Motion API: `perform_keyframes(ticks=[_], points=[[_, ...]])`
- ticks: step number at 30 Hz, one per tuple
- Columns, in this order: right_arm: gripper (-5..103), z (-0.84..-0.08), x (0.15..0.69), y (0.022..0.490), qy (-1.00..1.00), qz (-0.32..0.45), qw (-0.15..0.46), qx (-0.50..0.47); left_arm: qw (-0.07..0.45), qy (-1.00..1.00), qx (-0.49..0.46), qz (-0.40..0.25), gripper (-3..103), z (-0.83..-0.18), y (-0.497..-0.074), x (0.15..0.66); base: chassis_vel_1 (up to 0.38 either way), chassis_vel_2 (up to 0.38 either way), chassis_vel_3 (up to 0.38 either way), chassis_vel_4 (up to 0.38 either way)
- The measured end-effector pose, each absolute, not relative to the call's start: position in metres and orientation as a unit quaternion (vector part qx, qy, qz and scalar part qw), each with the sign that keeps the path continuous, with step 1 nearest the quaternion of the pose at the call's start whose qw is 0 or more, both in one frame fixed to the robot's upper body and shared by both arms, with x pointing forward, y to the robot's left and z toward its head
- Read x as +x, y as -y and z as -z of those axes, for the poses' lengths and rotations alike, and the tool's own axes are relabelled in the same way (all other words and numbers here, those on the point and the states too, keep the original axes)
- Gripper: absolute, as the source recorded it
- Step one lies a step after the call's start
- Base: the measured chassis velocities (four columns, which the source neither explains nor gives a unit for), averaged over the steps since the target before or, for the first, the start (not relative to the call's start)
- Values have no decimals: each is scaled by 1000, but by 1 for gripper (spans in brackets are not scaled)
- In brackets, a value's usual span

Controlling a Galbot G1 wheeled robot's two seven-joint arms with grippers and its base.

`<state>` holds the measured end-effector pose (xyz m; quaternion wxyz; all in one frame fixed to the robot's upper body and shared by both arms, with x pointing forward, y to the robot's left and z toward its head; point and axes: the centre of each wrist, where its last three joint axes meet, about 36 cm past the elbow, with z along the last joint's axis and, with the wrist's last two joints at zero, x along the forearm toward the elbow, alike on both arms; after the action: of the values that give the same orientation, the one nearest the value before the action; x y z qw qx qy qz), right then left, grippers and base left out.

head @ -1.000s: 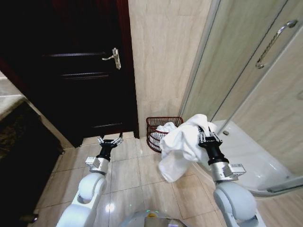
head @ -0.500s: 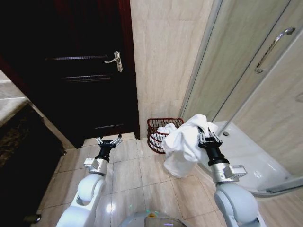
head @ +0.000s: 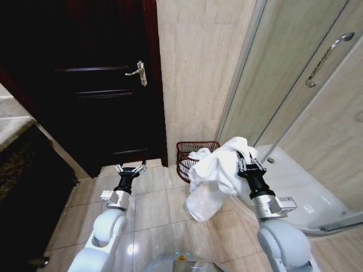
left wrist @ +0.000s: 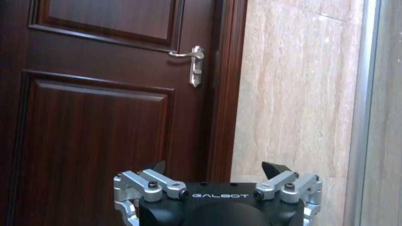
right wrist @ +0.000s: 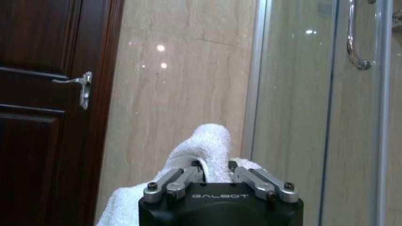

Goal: Discard the used towel into the hamper.

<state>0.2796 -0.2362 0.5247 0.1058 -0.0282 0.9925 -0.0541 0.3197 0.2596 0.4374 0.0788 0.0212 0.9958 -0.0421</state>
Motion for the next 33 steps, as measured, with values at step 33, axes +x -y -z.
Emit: perform_keyframes(ticks=[33], points=[[16,-532,286,236,-991,43,122,-37,81,-996,11,38,100,-441,-263,313,-64,68,63,-69]])
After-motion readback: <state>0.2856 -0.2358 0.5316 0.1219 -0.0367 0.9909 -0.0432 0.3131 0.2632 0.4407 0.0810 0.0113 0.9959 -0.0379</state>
